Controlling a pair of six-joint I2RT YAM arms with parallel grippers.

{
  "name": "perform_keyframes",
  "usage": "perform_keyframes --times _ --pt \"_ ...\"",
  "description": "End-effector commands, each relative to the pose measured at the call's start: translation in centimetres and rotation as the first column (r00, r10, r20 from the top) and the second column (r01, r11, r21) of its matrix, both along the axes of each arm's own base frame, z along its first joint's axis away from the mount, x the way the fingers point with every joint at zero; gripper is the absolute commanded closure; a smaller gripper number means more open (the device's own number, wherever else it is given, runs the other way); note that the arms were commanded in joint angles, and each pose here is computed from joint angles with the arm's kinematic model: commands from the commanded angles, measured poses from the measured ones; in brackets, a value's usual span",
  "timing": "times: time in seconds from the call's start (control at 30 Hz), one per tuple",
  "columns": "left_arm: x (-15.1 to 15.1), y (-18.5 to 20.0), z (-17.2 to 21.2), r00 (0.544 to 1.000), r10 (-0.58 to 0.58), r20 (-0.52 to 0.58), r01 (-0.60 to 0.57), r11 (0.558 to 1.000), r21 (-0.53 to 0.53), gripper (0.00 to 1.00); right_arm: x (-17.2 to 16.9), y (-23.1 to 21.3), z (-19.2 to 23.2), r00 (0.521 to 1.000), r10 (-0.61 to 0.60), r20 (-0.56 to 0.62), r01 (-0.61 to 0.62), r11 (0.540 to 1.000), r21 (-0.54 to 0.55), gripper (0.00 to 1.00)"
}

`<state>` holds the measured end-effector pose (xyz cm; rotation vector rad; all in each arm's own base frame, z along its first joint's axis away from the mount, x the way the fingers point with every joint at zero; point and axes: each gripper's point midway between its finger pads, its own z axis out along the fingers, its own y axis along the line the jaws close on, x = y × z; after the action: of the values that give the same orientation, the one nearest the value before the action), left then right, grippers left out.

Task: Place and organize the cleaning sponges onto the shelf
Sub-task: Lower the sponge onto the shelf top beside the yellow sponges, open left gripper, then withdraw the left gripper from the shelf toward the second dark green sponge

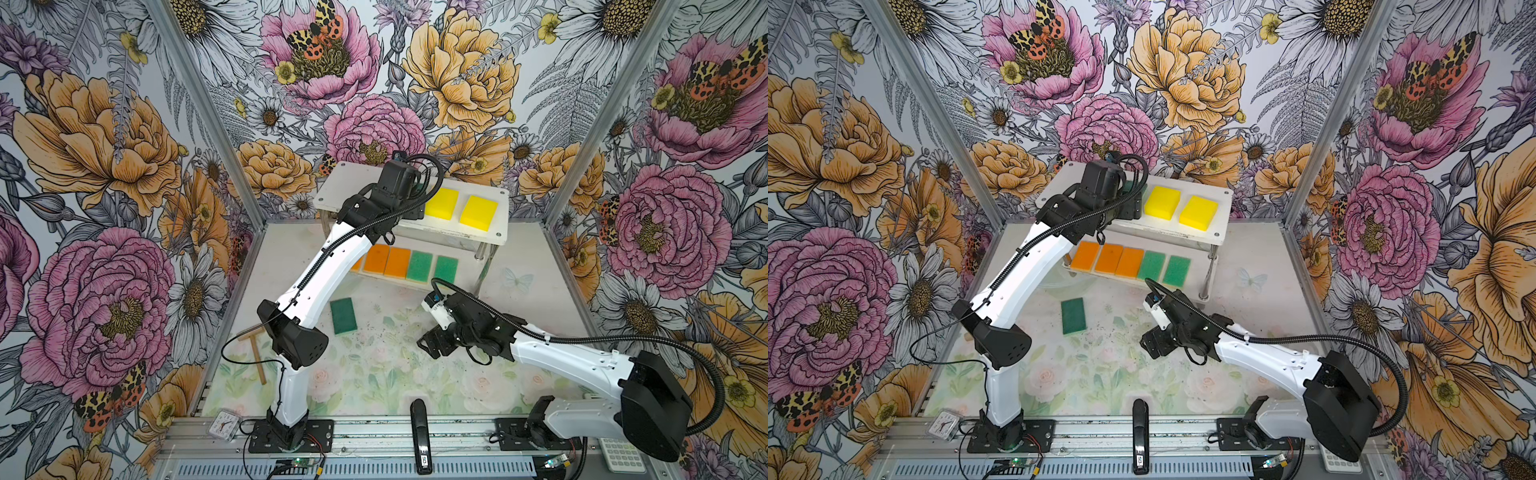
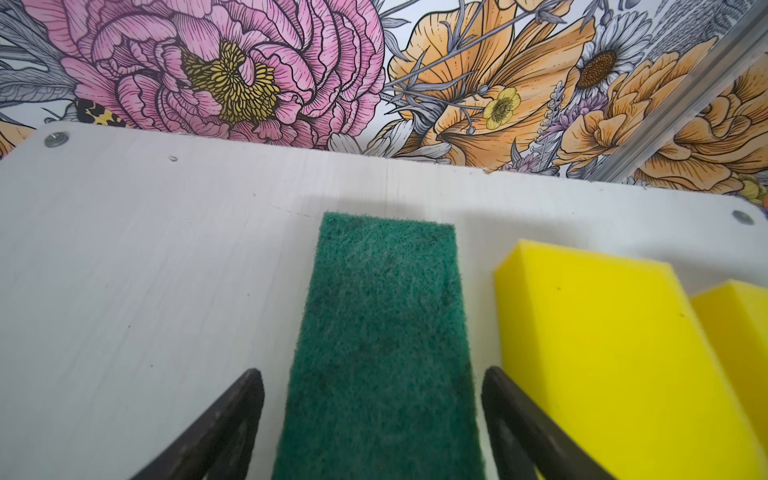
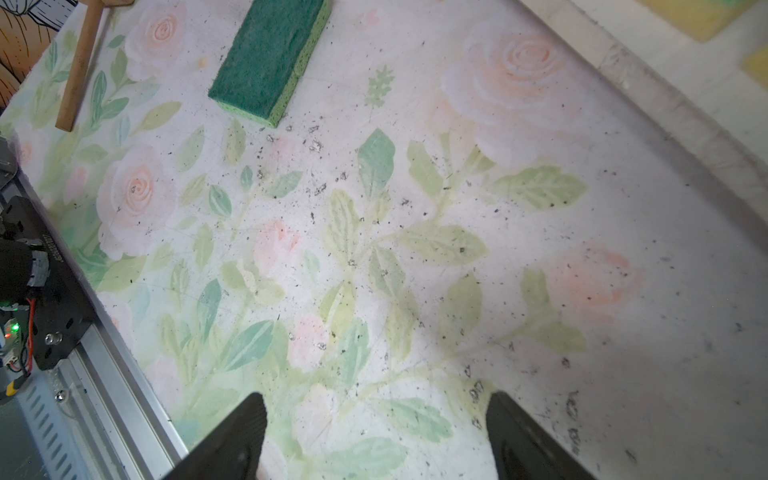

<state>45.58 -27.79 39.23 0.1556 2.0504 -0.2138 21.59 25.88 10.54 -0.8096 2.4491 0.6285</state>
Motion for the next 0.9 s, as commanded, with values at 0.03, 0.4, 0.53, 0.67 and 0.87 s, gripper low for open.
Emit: perform_keyframes --times 0.03,0.4,0.53,0.67,0.87 --pt "0.1 0.3 0.8 1.0 0.026 0.013 -0.026 0.999 -0.026 0.14 0.2 0.1 0.5 1.0 -0.011 0.026 0.011 1.0 0.017 0.15" --pt "-4.5 1.4 4.9 0.996 0.013 0.094 -0.012 1.0 -0.007 0.01 0.1 -0.1 1.0 0.999 -0.016 0.042 0.015 0.999 0.03 0.15" --pt "-7.1 3.2 6.4 0.992 0.037 0.118 -0.035 0.999 -0.021 0.01 0.1 -0.1 1.1 0.999 -0.016 0.042 0.014 0.999 0.032 0.15" --pt "-9.0 5.0 5.6 0.993 0.054 0.105 -0.049 0.998 -0.041 0.01 0.2 0.2 1.2 0.999 -0.012 0.035 0.011 0.999 0.036 0.15" --pt "-12.0 8.5 2.1 0.99 0.109 0.086 -0.1 0.989 -0.108 0.01 0.4 0.6 1.2 0.999 -0.01 0.031 0.009 0.999 0.036 0.15"
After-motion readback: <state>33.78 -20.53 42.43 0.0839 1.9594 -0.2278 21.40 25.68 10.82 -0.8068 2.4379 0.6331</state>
